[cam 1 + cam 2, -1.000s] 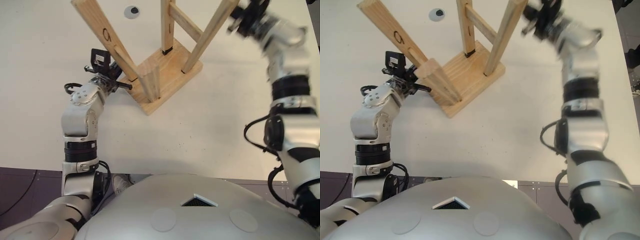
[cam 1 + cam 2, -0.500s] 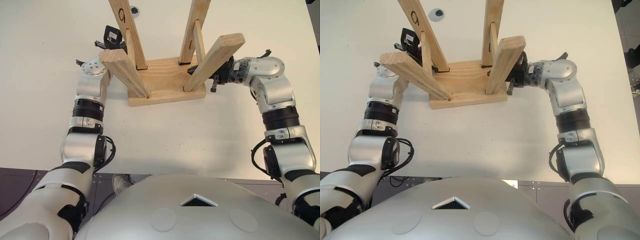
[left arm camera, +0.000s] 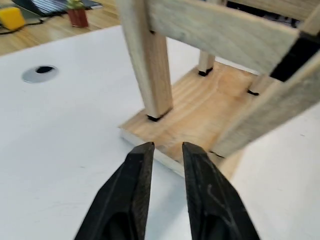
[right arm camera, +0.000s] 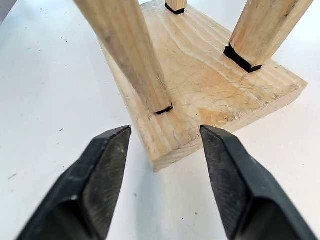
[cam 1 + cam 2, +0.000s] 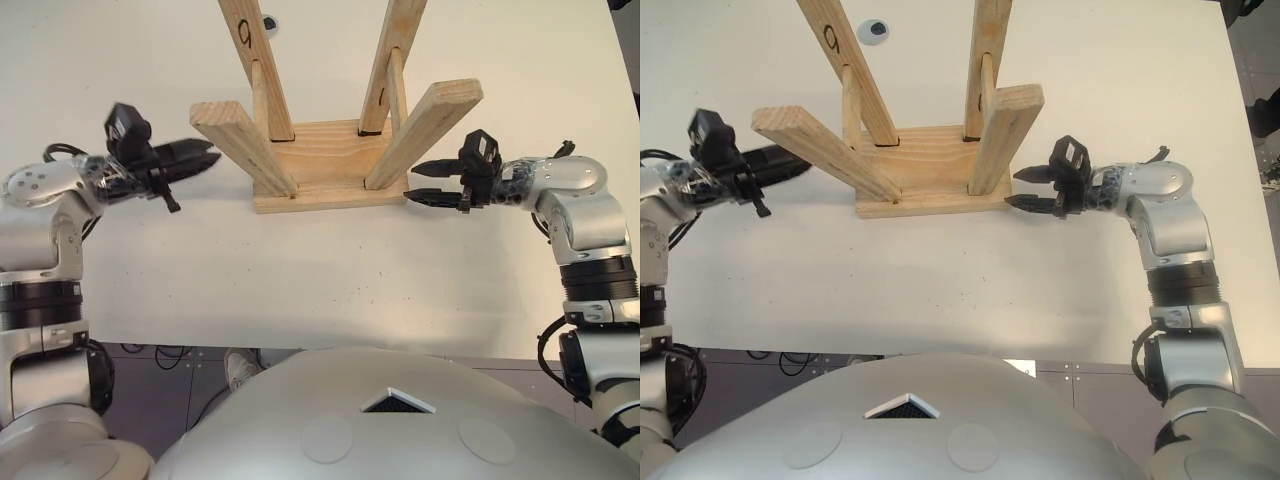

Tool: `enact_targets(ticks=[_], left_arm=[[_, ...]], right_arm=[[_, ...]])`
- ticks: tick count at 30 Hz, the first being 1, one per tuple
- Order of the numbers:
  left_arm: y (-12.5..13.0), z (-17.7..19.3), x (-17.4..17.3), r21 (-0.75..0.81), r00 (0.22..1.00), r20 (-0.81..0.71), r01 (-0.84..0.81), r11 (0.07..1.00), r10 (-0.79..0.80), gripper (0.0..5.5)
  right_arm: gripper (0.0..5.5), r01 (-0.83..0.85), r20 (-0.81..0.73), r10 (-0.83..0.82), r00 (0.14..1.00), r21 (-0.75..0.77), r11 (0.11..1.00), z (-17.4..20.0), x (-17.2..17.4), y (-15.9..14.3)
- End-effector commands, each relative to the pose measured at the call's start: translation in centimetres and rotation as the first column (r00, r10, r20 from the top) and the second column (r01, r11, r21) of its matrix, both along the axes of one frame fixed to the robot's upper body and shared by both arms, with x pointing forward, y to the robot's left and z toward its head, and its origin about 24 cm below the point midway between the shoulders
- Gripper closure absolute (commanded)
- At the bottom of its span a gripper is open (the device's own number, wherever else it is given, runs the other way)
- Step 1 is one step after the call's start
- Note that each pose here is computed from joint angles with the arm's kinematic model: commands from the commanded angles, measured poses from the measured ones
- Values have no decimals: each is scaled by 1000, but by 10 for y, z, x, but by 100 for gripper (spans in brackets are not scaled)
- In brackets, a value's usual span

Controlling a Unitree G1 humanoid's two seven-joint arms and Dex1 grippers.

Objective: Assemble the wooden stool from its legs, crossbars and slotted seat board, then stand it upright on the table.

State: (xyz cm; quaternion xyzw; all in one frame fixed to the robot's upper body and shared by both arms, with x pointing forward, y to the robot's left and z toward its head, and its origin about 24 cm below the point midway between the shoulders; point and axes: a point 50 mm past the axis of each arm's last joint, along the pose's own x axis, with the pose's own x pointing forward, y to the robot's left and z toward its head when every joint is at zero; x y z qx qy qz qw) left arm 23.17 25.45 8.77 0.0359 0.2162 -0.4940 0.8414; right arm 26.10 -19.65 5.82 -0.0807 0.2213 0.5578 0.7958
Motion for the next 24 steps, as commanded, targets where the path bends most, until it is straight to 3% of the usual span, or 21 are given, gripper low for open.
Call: enact_targets(ticks=[1,2,15,20,24], left_arm=[[-16,-7,-10,3,994,-58,98,995,-97,374],[-20,-8,-9,-7,993,-56,100,995,-100,352],[-35,-15,8,-55,998,-3,68,996,-68,352],[-48,-18,18,-129,997,-10,75,989,-77,349],[-48,-23,14,-140,991,-88,89,986,-102,378]], right_arm=[[267,-33,-1,33,999,37,999,4,6,13],[267,-53,-14,53,998,40,998,3,4,16],[267,-45,-51,48,998,70,997,-6,17,33],[350,-78,-87,85,993,86,993,-8,13,38],[403,-69,-168,82,982,80,994,-9,11,37]])
